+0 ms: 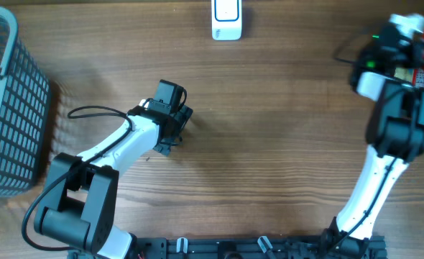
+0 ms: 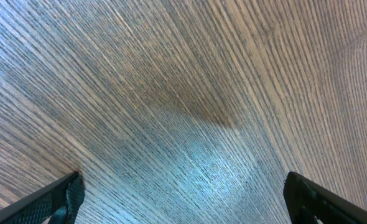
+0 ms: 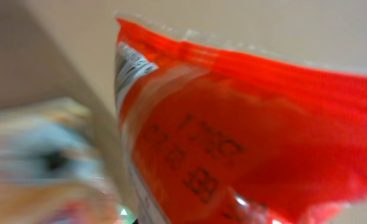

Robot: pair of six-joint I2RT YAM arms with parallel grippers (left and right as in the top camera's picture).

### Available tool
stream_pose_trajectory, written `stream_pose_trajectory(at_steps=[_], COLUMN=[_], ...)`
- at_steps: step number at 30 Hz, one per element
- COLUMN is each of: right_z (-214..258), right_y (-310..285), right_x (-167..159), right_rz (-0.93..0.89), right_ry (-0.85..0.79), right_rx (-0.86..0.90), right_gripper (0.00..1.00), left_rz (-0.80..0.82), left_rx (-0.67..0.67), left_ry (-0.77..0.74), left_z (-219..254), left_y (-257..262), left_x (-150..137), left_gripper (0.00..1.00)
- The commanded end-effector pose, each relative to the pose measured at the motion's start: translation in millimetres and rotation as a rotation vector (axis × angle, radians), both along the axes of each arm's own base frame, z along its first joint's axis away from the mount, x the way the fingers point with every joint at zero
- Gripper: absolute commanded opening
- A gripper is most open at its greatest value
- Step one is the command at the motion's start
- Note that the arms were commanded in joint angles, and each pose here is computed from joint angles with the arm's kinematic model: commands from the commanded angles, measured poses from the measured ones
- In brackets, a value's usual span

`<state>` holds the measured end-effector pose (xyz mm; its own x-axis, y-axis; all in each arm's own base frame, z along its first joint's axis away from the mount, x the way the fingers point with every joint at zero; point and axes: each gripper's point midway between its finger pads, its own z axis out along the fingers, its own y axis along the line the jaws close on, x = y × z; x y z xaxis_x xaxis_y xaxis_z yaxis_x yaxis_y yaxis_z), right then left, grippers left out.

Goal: Scan the item barcode
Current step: 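Move the packet right and release it at the right table edge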

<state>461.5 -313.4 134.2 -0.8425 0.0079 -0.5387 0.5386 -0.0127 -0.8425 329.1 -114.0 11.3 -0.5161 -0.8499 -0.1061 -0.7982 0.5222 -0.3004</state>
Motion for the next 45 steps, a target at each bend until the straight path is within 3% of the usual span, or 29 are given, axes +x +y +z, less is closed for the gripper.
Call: stream_pose_trajectory(at_steps=[1,4,5,6,7,8,9,10,14,20,23,24,28,33,35,39,45], right_z=[-6,-20,-30,-38,-50,-61,-76,-86,-92,-39,-9,-15,-17,59,95,138,153], right_y=[-21,-32,-33,-32,-29,-26,-22,-19,-18,-21,-13,11,72,158,192,247,289], right_x=[-35,-39,-34,-30,-26,-23,-20,-19,-25,-28,-27,-12,13,24,12,-49,-147], right_rz=[-0.175,-0.168,-0.131,-0.102,-0.065,-0.037,-0.001,0.025,0.005,-0.052,-0.017,0.133,0.41,0.799,0.898,0.876,0.868], right_ry=[-0.052,-0.01,0.021,0.047,0.071,0.086,0.12,0.148,0.16,-0.003,-0.103,-0.115,-0.231,-0.362,-0.447,-0.522,-0.39], right_rx=[0.005,0.034,0.06,0.083,0.119,0.153,0.203,0.241,0.257,0.17,0.209,0.406,0.823,1.145,1.277,1.546,1.596], right_gripper=[0.06,0.08,0.18,0.35,0.58,0.71,0.93,1.0,1.0,1.0,1.0,1.0,1.0,1.0,1.0,1.0,1.0], left_rz=[0.014,0.014,0.014,0.014,0.014,0.014,0.014,0.014,0.014,0.014,0.014,0.014,0.014,0.014,0.014,0.014,0.014], left_rx=[0.034,0.033,0.033,0.033,0.032,0.031,0.031,0.031,0.031,0.031,0.031,0.031,0.031,0.032,0.032,0.032,0.032], left_ry=[0.006,0.003,0.002,0.002,0.0,-0.002,-0.002,-0.001,-0.002,-0.004,-0.003,-0.003,-0.003,-0.001,-0.001,0.0,-0.001], left_z=[-5,-5,-5,-5,-4,-4,-4,-4,-4,-4,-4,-4,-4,-4,-4,-4,-4], left_y=[8,8,8,8,8,8,8,8,8,7,8,8,8,8,8,8,8], left_x=[-2,-1,-1,-1,-1,0,0,0,0,0,0,0,0,-1,-1,-1,-1], left_gripper=[1.0,1.0,1.0,1.0,1.0,1.0,1.0,1.0,1.0,1.0,1.0,1.0,1.0,1.0,1.0,1.0,1.0])
